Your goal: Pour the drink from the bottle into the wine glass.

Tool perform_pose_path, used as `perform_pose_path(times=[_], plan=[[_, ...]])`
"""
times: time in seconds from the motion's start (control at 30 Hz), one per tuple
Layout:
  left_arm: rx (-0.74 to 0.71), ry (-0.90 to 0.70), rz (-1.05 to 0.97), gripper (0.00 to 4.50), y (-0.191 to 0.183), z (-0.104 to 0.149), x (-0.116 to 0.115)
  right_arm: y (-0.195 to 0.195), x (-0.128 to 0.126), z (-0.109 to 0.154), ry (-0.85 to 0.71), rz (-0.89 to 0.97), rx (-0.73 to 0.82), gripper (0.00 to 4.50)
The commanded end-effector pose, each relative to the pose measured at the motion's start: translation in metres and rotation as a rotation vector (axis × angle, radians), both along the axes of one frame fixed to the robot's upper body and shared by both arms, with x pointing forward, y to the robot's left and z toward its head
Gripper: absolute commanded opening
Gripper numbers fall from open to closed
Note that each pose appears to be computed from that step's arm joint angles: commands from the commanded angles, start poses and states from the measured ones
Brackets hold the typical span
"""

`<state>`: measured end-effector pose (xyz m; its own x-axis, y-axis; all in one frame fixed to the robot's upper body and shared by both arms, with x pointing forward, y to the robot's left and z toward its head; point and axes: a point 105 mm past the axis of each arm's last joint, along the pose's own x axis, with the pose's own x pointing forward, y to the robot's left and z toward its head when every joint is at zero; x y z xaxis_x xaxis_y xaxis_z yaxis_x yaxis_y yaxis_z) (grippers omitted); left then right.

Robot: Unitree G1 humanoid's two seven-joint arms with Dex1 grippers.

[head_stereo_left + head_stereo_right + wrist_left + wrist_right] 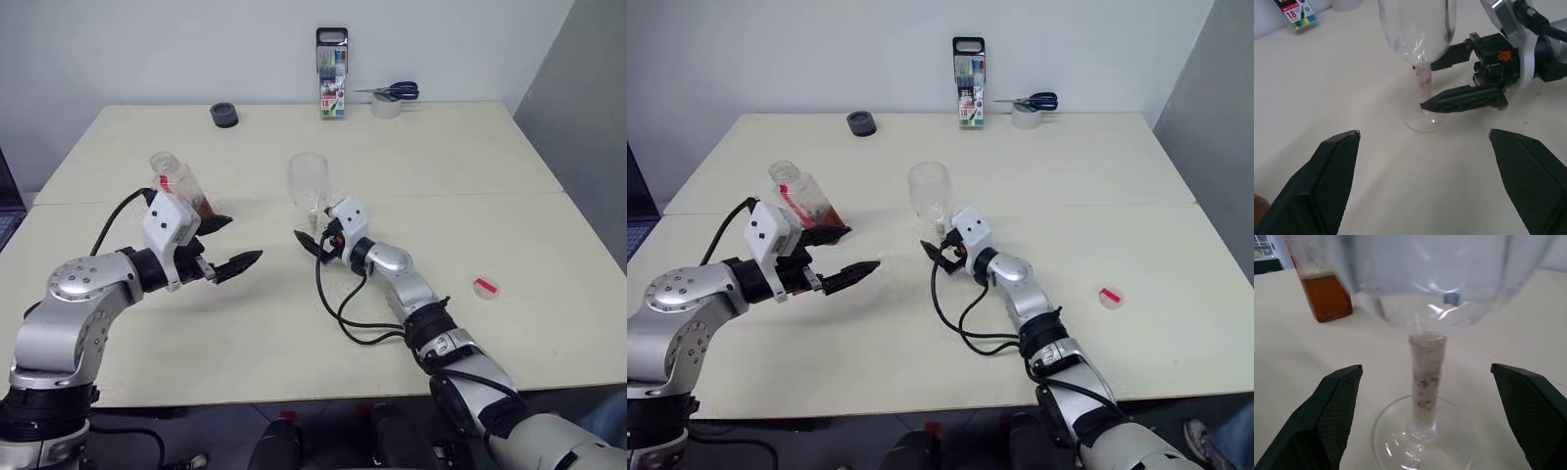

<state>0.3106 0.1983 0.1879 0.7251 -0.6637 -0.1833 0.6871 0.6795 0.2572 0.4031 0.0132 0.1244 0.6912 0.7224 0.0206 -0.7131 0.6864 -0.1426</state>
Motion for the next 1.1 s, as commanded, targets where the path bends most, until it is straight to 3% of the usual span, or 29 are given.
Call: perform_pose_path(times=[0.03, 0.3, 0.4, 0.53, 0.77, 1.1], plan=[[-0.005, -0.041, 0.032, 4.50, 0.003, 0.001, 0.005, -0.008, -0.001, 0.015, -0.056, -0.022, 0.024, 4.47], [-0.061, -0.035, 0.154, 4.50, 0.011, -0.030, 0.006, -0.050, -0.023, 0.000, -0.018, -0.036, -0.046, 4.47], [-0.070, 0.010, 0.195, 4.50, 0.013, -0.052, -0.005, -0.064, -0.047, 0.007, -0.049, 0.019, -0.083, 4.47], [-0.055, 0.031, 0.330, 4.50, 0.044, -0.075, -0.010, -0.071, -0.094, 0.016, -0.107, 0.155, -0.177, 4.47], [-0.104, -0.040, 0.661, 4.50, 0.110, -0.075, 0.013, -0.065, -0.129, 0.034, -0.029, 0.281, -0.112, 4.47], [-0.076, -0.112, 0.606, 4.50, 0.120, -0.049, 0.040, -0.052, -0.133, 0.057, -0.036, 0.312, -0.057, 4.47]])
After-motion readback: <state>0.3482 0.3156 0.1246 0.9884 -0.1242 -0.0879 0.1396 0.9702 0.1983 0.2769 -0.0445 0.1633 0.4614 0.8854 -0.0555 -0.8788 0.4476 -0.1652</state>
